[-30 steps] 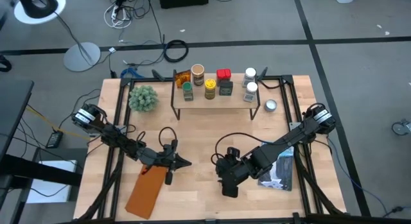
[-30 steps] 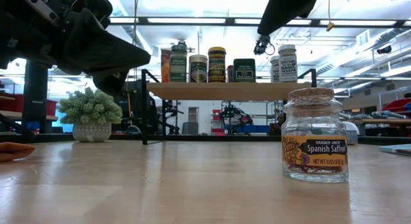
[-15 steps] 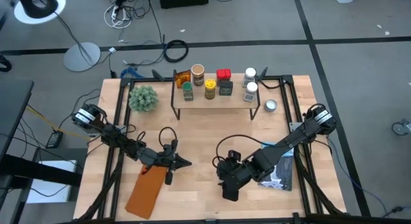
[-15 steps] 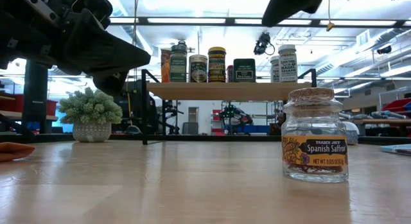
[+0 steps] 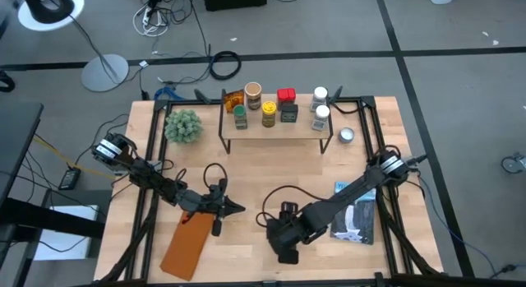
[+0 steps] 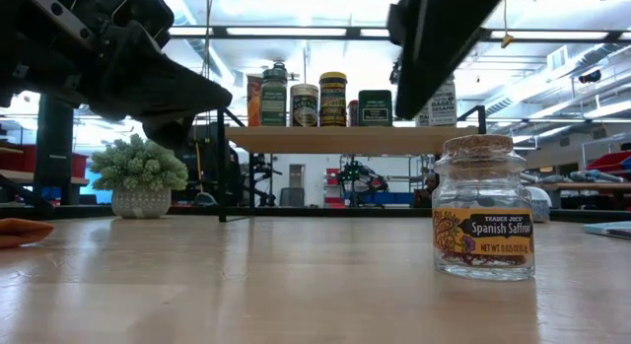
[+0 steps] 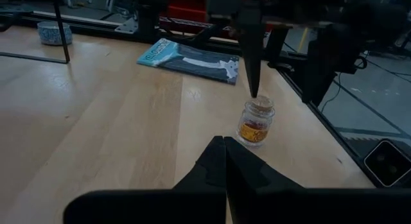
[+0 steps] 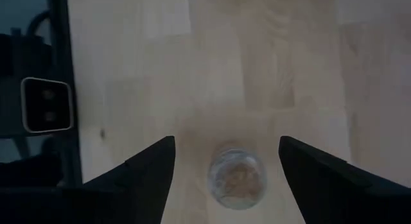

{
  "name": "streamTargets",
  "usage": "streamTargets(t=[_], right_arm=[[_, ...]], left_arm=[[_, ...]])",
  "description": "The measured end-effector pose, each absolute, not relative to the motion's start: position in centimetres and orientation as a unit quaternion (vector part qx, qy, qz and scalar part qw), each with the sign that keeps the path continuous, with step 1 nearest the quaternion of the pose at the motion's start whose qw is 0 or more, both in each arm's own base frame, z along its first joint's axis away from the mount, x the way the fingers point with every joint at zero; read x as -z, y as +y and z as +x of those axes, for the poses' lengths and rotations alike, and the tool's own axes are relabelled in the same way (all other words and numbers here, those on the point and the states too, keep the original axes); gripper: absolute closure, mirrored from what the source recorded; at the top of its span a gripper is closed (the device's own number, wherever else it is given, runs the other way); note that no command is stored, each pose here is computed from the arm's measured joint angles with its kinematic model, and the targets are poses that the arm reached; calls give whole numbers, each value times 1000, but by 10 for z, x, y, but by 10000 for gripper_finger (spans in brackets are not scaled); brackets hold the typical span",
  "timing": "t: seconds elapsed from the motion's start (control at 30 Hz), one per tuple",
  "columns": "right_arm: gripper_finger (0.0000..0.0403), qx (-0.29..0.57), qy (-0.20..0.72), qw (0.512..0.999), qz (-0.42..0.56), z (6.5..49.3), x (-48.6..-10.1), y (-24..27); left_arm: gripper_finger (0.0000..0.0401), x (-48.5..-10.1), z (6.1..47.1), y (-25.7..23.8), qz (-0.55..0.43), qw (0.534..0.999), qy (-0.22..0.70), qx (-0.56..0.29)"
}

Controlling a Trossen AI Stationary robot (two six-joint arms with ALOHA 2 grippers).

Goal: Shelf spices
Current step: Put the brown seasoning bottle on the shelf

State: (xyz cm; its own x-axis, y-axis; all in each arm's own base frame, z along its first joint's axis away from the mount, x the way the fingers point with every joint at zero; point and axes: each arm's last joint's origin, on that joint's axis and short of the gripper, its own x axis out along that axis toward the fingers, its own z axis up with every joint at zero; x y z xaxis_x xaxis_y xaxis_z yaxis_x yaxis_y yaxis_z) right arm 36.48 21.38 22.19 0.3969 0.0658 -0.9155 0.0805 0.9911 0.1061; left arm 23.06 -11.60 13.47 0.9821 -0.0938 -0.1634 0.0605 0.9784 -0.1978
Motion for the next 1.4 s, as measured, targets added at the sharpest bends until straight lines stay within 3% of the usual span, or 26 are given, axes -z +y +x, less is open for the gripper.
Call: streamTargets(t=[0.43, 1.4], right_arm=[[128, 16, 612, 790, 40, 366, -205, 216], [145, 11, 602, 797, 38, 362, -178, 215]], left_arm=[[401, -133, 230, -116, -105, 990, 93, 32], [401, -133, 230, -115, -114, 988, 96, 30]])
